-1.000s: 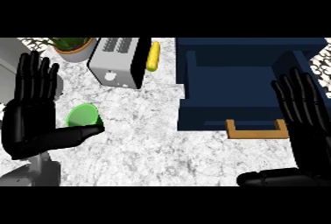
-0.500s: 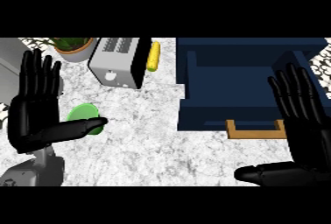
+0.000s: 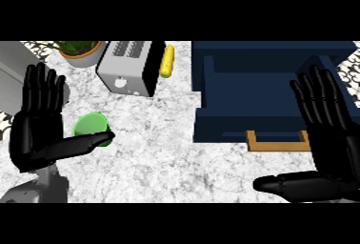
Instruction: Pick up the cup, place it into the drawer and close the drawer
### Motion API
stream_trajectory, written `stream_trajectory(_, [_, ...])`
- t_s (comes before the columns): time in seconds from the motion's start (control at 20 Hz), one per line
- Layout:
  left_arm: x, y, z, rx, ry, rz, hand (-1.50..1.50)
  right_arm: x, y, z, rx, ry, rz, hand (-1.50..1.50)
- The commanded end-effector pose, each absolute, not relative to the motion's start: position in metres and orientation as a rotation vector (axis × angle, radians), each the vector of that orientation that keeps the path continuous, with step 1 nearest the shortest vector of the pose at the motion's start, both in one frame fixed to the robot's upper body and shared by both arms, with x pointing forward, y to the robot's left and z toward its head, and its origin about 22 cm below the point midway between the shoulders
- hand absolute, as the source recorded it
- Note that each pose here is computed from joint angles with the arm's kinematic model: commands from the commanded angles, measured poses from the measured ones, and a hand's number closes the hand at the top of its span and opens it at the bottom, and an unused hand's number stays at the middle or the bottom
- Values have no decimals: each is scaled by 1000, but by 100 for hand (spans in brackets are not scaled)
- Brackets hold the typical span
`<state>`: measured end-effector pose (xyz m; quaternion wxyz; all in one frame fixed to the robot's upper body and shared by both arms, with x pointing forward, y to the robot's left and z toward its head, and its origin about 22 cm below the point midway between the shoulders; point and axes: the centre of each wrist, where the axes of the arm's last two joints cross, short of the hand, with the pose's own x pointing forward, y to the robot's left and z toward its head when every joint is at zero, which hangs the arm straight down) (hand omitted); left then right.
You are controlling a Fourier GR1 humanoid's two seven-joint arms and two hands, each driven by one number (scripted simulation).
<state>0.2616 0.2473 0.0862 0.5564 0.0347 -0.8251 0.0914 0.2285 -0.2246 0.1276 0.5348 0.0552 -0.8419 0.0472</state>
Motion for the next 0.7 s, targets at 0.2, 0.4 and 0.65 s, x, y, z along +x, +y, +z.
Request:
stream_trajectory(0.2, [256,256,52,114,-1873,239,-150,204,-233,131,122,-2016,120,-150])
stream_trajectory(0.4, [249,276,52,144,-1836,250,-150,243,-242,142,139,-2023,104,-150])
stream_trajectory(0.65, [266,262,16,205,-1810,271,-150,224,-224,156,119,-2015,115,-150])
